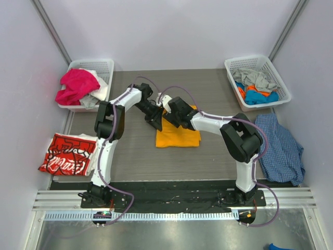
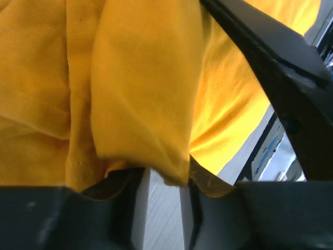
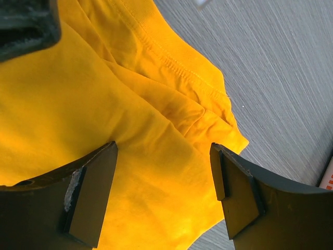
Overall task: Fold and stack the t-shirts
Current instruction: Put the neatly folded tshirt into the corner of the board with the left arm
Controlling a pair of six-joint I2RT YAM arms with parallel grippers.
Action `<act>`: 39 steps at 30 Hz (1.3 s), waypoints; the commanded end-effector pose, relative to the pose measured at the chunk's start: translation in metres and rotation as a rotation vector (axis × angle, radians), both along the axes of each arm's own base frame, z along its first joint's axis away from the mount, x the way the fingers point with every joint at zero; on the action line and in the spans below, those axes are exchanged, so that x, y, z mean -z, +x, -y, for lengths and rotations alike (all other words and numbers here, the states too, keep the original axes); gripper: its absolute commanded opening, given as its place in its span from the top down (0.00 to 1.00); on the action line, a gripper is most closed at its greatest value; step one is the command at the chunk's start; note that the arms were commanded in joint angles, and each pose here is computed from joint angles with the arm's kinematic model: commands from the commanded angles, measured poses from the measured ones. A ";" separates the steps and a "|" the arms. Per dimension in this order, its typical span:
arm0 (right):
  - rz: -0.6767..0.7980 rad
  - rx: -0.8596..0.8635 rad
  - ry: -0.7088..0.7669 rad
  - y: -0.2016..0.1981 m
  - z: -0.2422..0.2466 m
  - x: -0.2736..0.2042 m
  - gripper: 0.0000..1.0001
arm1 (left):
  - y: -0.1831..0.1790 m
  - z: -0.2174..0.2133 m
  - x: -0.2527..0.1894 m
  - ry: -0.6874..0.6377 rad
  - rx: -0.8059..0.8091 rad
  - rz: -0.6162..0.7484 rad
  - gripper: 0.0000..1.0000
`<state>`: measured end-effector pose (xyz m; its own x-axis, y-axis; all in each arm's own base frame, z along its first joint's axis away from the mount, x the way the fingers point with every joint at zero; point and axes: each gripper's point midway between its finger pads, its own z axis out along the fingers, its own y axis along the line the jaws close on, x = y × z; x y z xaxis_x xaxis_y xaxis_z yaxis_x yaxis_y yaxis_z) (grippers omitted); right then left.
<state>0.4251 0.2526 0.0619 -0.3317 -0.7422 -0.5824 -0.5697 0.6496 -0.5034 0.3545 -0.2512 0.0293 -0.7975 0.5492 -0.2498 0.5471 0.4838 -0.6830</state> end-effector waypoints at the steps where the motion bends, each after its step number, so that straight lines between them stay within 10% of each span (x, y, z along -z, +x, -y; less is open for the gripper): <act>1: 0.098 -0.002 0.064 0.006 -0.004 -0.042 0.20 | -0.003 -0.010 0.036 0.123 -0.009 -0.001 0.72; 5: 0.102 0.001 0.060 0.003 0.000 -0.045 0.20 | -0.001 -0.012 0.035 0.134 -0.026 0.017 1.00; 39: 0.098 0.073 0.002 -0.021 0.036 -0.055 0.20 | -0.042 -0.181 -0.057 0.640 -0.194 0.497 1.00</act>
